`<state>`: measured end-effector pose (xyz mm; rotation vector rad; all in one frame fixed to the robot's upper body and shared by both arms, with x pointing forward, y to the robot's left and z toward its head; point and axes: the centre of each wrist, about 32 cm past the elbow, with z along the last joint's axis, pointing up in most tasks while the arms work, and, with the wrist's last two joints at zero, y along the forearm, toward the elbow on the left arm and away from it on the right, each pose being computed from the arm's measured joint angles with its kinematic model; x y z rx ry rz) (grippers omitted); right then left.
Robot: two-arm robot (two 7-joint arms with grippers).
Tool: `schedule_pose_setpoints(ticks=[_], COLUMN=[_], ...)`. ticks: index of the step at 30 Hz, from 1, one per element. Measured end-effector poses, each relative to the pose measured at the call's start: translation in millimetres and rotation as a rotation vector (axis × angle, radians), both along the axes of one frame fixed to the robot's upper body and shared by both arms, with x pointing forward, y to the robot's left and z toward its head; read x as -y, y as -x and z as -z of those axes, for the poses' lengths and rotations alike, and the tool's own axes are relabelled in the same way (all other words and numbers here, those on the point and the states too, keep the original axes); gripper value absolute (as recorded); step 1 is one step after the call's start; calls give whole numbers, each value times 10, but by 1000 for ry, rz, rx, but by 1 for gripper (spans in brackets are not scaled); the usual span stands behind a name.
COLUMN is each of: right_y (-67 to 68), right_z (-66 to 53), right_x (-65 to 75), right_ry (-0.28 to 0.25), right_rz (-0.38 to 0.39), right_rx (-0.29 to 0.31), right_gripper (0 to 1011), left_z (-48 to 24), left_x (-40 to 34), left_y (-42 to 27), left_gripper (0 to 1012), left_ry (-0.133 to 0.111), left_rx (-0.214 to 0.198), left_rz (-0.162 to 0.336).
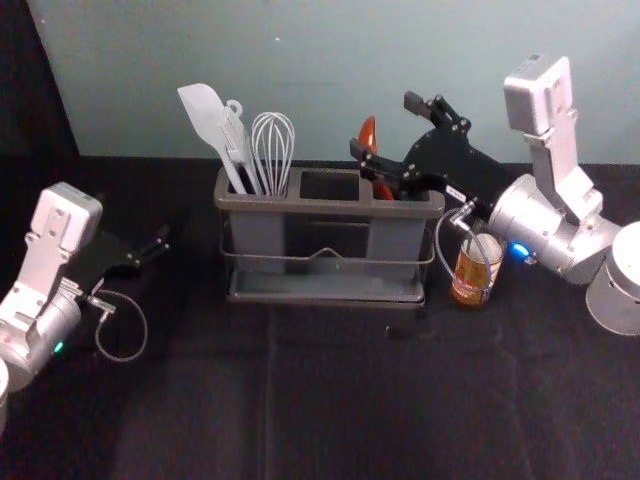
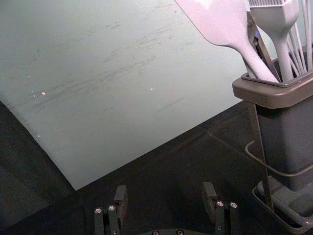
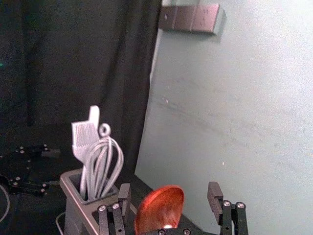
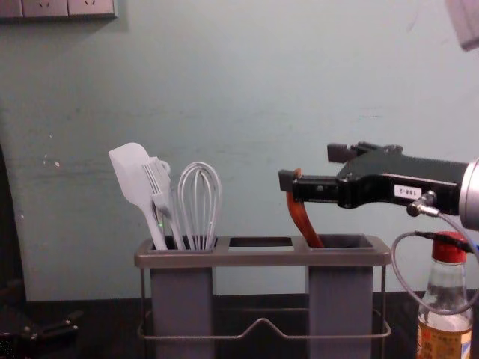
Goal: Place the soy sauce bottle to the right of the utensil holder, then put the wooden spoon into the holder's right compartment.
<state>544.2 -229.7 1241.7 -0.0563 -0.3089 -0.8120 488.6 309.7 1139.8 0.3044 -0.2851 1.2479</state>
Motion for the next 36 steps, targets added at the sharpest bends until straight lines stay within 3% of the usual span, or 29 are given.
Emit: schedule_pose_setpoints(ticks=[9, 14, 20, 28, 36], right_y=[201, 375, 586, 920, 1113], right_z=[-139, -226, -249, -124, 166], right_x=[9, 38, 145, 370, 612], right_ry=[17, 18, -6, -34, -68], right_rz=[37, 119, 227, 386, 518], right_rx=[90, 135, 167, 217, 234], right_gripper=[1003, 1002, 1003, 1003, 1003], left_z=[0, 0, 0, 0, 0], left_x=[0, 0, 0, 0, 0], left_y=[0, 0, 0, 0, 0], left_gripper=[1005, 1005, 1005, 1005, 1005], left_ry=[0, 0, 0, 0, 0], left_rx=[0, 0, 0, 0, 0], left_rz=[0, 0, 0, 0, 0])
